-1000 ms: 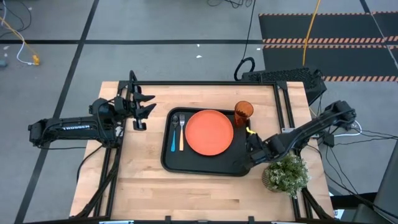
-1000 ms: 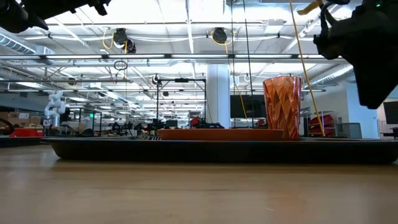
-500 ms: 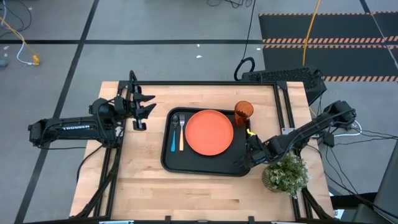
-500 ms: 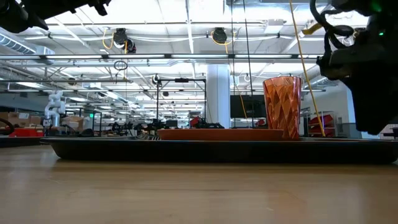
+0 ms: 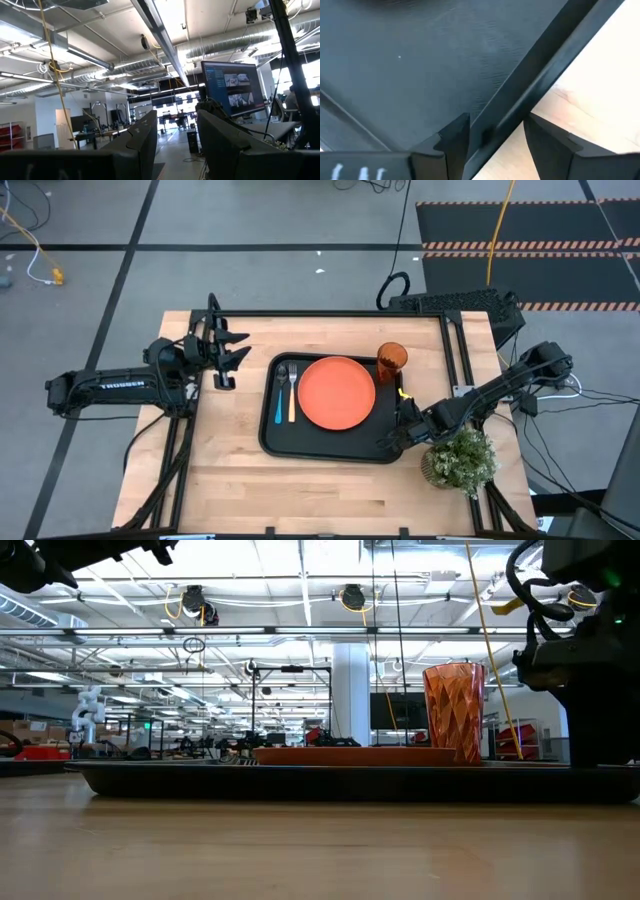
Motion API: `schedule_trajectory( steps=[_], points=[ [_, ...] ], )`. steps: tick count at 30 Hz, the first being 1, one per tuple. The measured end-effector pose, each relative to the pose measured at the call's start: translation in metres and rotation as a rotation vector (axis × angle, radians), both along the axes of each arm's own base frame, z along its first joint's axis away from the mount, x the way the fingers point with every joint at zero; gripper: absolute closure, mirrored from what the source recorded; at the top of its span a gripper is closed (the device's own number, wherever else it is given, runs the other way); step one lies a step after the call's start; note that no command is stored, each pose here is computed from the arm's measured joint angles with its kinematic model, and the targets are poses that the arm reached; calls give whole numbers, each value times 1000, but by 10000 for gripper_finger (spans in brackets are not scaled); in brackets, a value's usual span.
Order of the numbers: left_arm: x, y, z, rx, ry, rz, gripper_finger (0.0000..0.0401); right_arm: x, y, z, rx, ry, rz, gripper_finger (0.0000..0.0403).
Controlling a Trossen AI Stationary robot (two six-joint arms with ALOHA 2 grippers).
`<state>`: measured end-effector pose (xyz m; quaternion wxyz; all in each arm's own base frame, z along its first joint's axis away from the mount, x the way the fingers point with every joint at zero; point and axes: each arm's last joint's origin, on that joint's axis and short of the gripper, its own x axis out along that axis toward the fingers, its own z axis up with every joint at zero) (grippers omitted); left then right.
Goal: Pick and place plate/cup/fork/spoon on tray
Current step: Adjust the black serving tray
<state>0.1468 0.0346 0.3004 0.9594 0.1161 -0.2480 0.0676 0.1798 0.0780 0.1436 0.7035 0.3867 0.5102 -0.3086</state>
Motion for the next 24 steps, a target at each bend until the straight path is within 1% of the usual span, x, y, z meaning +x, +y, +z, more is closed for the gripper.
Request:
schedule_trajectory(
  steps=[6, 18, 24],
  points=[
    [0, 0, 0, 0, 0, 1, 258, 0, -2, -1, -10, 3, 25, 227],
    [0, 0, 0, 2, 0, 2, 258, 4, -11, -1, -42, 9, 68, 274],
    [0, 0, 0, 4, 1, 3, 258, 4, -11, -1, -46, 9, 78, 283]
  ],
)
